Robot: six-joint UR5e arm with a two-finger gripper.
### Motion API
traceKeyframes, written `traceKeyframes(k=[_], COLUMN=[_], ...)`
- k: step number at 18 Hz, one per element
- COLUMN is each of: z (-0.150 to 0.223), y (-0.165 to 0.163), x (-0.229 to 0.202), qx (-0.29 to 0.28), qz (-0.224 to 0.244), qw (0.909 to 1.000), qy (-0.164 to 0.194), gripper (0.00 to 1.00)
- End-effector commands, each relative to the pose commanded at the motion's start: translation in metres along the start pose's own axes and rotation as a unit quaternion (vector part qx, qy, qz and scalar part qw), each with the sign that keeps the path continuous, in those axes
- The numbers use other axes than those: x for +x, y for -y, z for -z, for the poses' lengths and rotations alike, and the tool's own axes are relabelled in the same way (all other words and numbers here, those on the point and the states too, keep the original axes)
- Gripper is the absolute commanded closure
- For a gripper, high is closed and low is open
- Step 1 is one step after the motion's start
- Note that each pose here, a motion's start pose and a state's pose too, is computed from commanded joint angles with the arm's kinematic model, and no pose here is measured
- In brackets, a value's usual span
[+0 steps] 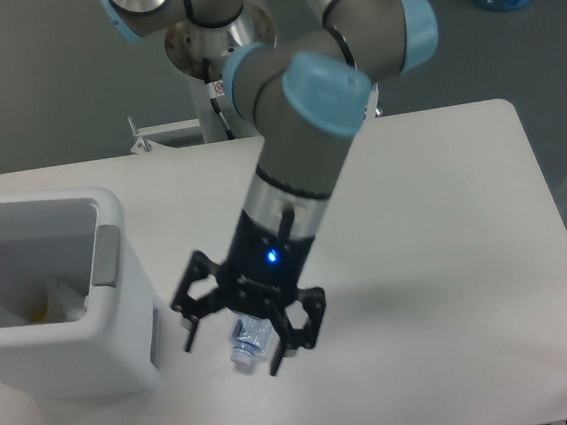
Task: Place the trash in the trash can
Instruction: 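Move the open gripper back over the clear plastic water bottle, then lower the gripper and close it around the water bottle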
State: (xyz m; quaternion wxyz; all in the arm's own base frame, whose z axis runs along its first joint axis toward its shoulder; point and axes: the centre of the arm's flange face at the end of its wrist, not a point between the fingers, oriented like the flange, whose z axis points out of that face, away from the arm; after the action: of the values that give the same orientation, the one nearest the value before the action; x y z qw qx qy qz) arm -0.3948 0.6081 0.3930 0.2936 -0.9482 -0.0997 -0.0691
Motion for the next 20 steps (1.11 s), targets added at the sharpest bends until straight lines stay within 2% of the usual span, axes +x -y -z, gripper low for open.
traceKeyframes(k=[2,4,10,16,20], z=[-0.013,-0.031,-0.085,-0.133,-0.151], y=[-0.01,-0.023,-0.045,-0.059,-0.07], x=[0.0,-0.001,0.019,0.039,0.044], qx=[-0.025,-0.068,-0.201,-0.26,-0.273], qz=[-0.002,-0.025,-0.047,-0.078,-0.083], qw=[0.9997,0.9973,0.9784,0.9617,0.9577], qy=[0.005,0.013,0.017,0.039,0.037], gripper=[0.0,0.0,0.0,0.0,0.0])
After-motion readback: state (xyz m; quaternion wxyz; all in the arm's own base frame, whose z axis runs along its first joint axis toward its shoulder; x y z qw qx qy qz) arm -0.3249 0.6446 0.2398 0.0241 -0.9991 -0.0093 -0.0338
